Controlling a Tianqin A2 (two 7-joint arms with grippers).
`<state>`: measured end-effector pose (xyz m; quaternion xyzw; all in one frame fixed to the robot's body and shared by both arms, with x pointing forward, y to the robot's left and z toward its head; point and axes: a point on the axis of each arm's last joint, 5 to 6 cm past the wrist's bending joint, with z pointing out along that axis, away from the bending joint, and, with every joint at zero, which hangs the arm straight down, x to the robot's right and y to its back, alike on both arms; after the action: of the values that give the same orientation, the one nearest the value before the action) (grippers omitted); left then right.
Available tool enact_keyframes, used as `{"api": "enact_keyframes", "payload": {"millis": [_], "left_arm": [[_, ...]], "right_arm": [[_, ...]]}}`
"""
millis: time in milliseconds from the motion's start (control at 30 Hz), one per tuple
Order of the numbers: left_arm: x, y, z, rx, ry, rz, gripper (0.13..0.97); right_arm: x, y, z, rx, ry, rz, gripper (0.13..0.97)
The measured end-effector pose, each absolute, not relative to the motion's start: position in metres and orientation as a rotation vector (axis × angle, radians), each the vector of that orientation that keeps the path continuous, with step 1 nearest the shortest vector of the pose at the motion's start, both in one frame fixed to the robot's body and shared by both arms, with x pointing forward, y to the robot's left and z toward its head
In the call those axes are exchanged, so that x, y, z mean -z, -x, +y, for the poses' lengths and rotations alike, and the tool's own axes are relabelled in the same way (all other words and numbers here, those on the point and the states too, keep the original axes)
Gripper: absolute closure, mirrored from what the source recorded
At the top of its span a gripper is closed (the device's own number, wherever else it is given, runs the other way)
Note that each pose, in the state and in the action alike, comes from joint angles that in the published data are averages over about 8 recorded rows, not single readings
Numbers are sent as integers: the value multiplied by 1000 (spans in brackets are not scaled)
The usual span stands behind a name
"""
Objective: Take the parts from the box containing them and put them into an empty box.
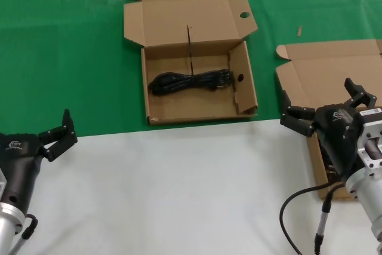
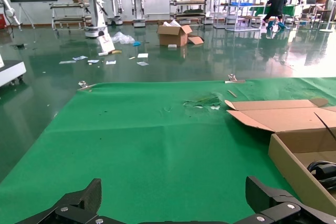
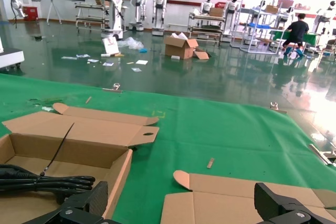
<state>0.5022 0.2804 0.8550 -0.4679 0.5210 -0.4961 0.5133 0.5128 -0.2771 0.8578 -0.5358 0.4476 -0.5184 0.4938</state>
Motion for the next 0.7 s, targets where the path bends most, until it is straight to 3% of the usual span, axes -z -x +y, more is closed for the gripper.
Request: {"api": "enact_keyframes", "payload": {"millis": [700], "left_arm": [[-855, -502, 280, 1193, 1125, 1253, 132]], "right_arm": [[-858, -513, -277, 1257, 1299, 1085, 130]]}}
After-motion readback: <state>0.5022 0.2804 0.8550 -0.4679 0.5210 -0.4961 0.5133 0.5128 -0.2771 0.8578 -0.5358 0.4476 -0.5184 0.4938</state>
